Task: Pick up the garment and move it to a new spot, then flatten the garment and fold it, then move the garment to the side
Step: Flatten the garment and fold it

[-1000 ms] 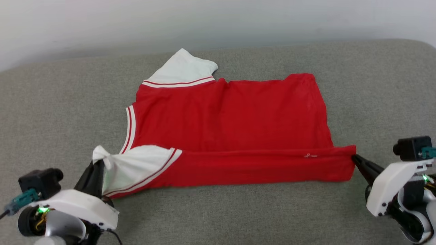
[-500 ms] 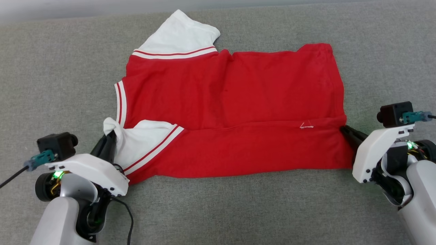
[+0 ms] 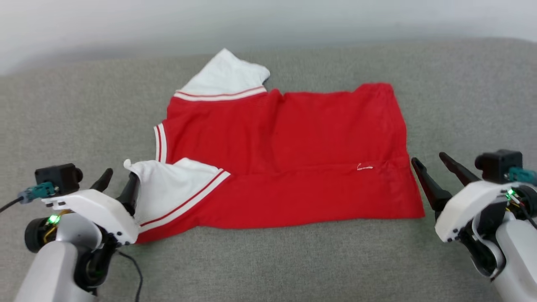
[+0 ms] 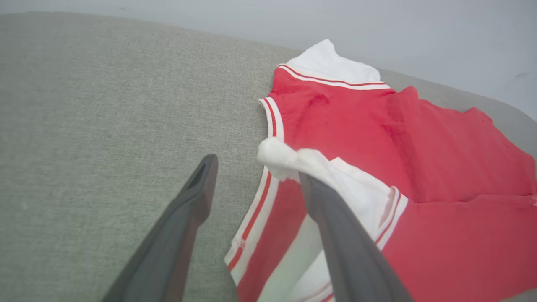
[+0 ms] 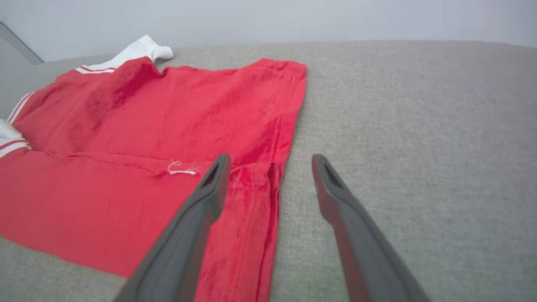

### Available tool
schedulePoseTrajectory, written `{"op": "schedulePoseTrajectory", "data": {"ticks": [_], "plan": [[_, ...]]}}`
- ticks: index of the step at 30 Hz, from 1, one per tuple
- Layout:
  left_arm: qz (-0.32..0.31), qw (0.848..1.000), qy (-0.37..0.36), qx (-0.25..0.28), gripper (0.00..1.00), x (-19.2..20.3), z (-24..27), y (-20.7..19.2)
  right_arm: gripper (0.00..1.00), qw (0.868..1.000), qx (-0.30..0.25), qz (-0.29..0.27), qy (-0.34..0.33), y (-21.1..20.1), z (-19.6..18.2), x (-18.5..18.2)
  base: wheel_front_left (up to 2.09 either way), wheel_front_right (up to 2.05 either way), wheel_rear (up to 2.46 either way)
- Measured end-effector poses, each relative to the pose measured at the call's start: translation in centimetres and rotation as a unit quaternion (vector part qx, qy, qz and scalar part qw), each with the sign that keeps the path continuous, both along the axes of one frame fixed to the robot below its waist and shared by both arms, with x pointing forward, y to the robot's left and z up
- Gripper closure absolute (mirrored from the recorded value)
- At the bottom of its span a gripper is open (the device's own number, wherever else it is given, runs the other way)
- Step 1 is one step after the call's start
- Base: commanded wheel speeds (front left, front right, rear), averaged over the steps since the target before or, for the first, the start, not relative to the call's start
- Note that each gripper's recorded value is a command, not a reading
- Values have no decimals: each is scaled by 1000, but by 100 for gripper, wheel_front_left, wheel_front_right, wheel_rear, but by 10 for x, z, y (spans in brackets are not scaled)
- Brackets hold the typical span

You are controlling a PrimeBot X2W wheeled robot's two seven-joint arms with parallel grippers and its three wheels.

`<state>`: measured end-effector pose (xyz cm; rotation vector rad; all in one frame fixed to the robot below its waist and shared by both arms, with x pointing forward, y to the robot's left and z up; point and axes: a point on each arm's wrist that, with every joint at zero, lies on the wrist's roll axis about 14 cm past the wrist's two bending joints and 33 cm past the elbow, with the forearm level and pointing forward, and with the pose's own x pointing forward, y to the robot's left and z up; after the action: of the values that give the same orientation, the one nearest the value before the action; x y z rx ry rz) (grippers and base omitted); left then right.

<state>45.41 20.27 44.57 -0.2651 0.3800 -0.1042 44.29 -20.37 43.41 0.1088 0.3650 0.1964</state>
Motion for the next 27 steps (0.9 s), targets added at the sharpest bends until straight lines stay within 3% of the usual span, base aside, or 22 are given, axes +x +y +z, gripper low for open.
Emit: {"op": "schedulePoseTrajectory", "data": {"ticks": [6,11,18,27], "plan": [[-22,999,17,36,0,-17,27,18,0,995,-5,-16,-101,-9,45,-21,0,0,0],[-70,993,73,63,0,-31,35,15,0,990,-3,-35,-139,-13,68,-46,0,0,0],[-123,963,219,93,0,-49,4,7,0,988,1,-64,-143,-20,76,-67,0,0,0],[-145,923,350,68,0,-58,-54,-9,0,990,7,-92,-111,-28,58,-61,0,0,0]]}}
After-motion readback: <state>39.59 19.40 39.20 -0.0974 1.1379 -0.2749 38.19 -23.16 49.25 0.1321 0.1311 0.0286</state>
